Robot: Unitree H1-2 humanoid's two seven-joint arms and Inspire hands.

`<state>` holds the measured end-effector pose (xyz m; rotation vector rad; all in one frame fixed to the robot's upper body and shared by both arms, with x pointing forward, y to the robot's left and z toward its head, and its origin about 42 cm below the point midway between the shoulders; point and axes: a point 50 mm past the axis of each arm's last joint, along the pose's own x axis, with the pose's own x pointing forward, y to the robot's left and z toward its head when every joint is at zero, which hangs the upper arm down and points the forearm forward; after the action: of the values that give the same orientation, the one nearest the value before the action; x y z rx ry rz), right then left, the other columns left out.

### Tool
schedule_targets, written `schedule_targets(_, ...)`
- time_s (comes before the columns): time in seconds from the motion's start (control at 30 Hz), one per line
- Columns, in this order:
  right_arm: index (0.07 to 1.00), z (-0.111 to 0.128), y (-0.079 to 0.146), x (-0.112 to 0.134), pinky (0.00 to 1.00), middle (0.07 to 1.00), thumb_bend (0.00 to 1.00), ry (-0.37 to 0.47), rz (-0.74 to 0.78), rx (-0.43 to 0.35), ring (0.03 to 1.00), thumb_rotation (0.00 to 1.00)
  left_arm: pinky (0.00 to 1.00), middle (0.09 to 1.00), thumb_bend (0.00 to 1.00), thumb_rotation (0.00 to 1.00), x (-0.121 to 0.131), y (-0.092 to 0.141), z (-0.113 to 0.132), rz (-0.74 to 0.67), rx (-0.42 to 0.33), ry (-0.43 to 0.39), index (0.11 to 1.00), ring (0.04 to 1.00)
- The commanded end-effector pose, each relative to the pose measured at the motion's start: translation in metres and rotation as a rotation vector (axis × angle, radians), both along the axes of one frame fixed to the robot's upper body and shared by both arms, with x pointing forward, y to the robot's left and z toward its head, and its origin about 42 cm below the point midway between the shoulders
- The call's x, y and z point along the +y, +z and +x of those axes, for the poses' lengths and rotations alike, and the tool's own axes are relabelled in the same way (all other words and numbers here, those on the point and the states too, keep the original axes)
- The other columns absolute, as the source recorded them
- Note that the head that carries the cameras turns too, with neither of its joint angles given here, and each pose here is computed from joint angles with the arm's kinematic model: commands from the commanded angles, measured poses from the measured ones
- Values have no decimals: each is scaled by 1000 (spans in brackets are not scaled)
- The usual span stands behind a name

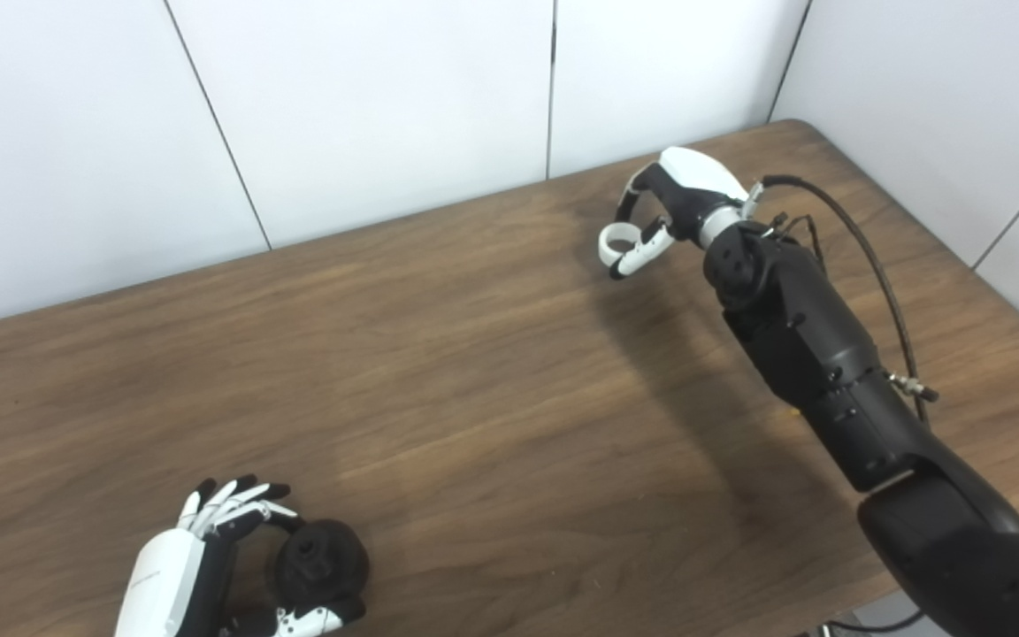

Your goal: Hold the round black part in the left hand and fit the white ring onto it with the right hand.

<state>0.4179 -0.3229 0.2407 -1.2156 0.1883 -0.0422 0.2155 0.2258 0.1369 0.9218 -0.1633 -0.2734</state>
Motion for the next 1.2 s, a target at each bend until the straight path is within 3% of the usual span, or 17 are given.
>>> schedule_targets(0.0,487,0,26,3,1000,830,522,35,-27,-73,937,139,1000,791,518,54,-4,10,2,-7,-63,-10,485,901)
schedule_targets(0.43,485,-53,44,53,1000,838,524,283,35,-81,941,135,1000,798,517,54,-29,6,-1,-1,-46,-3,487,909)
schedule_targets(0.93,482,-117,43,116,1000,852,524,565,78,-82,946,142,1000,802,517,54,-47,2,2,-5,-44,0,487,914)
schedule_targets(1.17,482,-134,40,133,1000,855,524,629,96,-74,955,143,1000,805,516,56,-51,1,5,0,-45,-4,487,915)
